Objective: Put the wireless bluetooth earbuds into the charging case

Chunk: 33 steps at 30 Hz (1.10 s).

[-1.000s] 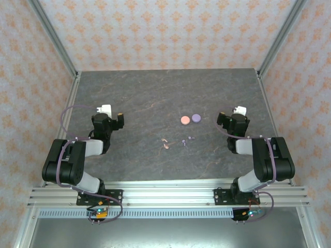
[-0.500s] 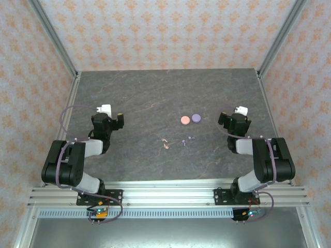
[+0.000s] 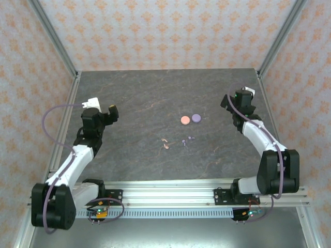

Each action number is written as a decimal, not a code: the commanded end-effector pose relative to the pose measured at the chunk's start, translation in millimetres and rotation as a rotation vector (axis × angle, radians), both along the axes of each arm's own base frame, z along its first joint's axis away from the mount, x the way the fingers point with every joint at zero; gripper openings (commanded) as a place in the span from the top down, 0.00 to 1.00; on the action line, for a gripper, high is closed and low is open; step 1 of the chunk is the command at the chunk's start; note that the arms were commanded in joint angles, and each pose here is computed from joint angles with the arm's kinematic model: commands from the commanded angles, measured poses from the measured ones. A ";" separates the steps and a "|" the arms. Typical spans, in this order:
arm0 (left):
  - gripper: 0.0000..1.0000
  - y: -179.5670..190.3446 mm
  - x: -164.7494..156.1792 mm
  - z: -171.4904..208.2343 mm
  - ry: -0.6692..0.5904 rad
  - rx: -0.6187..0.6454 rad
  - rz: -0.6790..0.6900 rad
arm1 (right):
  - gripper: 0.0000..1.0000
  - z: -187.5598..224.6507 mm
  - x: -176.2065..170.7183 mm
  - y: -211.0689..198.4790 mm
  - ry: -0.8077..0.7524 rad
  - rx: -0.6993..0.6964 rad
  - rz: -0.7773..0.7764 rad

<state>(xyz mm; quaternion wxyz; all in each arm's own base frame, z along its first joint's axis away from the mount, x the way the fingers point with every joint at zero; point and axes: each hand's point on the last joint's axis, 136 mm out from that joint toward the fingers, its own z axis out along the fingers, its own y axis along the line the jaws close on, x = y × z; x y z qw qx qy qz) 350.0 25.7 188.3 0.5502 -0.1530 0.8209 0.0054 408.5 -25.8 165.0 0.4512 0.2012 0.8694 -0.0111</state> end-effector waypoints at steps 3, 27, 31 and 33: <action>0.00 -18.1 -37.7 0.6 0.137 -0.183 -0.010 | 0.00 -36.6 -23.7 39.7 0.314 0.174 0.134; 0.00 -73.9 -63.9 1.5 0.427 -0.254 -0.186 | 0.26 -88.3 -22.0 155.3 0.672 0.099 0.471; 0.00 -75.7 -63.4 -3.0 0.457 -0.254 -0.188 | 0.26 -94.0 -16.8 162.7 0.695 0.085 0.481; 0.00 -75.8 -63.2 -5.2 0.469 -0.254 -0.185 | 0.26 -97.5 -14.0 163.6 0.706 0.075 0.475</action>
